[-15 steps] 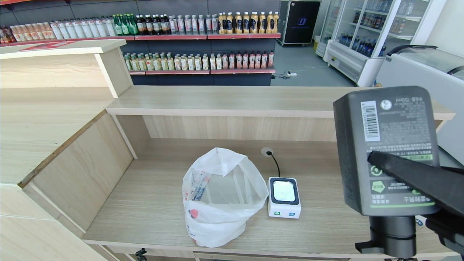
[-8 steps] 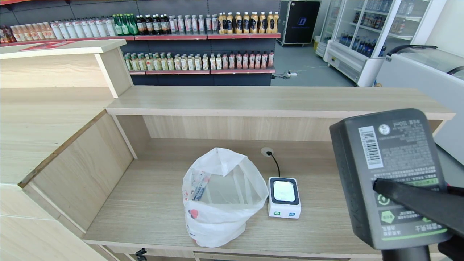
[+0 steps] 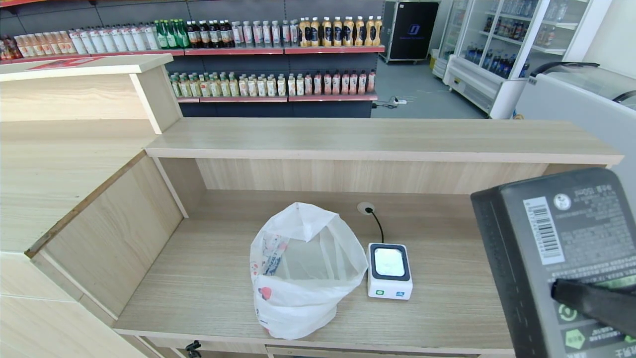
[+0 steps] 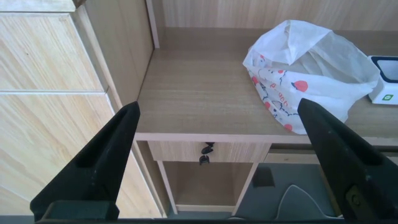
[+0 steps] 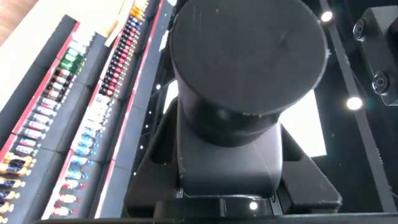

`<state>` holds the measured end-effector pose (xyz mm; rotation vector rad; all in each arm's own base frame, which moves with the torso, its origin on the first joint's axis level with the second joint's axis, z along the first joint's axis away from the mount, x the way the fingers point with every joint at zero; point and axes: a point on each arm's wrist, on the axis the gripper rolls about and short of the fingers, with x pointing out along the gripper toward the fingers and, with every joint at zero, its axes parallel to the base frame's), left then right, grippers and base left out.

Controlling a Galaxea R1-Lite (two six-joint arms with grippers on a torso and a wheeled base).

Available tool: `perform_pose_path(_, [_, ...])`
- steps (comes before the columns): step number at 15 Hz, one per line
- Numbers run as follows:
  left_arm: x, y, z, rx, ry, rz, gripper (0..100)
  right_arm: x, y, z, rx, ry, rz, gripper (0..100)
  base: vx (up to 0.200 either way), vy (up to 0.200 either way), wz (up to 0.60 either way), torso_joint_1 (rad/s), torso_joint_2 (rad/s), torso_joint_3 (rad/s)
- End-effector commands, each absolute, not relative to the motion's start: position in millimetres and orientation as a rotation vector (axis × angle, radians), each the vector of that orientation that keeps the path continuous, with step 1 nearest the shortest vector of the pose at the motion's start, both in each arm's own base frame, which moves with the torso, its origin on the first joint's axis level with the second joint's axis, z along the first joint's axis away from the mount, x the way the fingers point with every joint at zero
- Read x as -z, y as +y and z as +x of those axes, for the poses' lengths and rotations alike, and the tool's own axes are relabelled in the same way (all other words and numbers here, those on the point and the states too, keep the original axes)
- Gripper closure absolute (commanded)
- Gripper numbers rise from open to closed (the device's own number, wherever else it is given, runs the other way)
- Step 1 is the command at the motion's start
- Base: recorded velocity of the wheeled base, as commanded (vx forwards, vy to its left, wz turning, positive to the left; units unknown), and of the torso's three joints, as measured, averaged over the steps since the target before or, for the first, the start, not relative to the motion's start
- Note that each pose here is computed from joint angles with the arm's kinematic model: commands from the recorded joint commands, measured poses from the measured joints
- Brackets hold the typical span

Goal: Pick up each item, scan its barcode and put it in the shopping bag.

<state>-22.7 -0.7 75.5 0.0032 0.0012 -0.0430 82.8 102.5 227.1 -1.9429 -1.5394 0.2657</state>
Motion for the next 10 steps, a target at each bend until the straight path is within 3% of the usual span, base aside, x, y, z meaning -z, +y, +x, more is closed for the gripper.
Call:
perform_pose_path(1, [-76, -1, -23, 0.043, 0.001, 0.003, 0, -229, 102, 81, -0.261, -1.550, -1.931, 100, 0.000, 0.000, 0.00, 0.000, 0.00, 0.000])
perform_pose_path(4, [-76, -1, -23, 0.043, 0.001, 0.003, 0, -230, 99, 89, -0.304, -1.432, -1.901, 100, 0.000, 0.000, 0.00, 0.000, 0.00, 0.000])
perform_pose_path(6, [-76, -1, -23, 0.043, 0.001, 0.003, 0, -223, 87, 101, -0.405, -1.044, -1.811, 100, 0.000, 0.000, 0.00, 0.000, 0.00, 0.000])
perform_pose_path(8, [-76, -1, -23, 0.043, 0.001, 0.003, 0, -214, 62, 107, -0.441, -0.592, -1.568, 100, 0.000, 0.000, 0.00, 0.000, 0.00, 0.000])
perform_pose_path(10, [-76, -1, -23, 0.043, 0.001, 0.003, 0, -210, 45, 113, -0.413, -0.335, -1.155, 100, 0.000, 0.000, 0.00, 0.000, 0.00, 0.000])
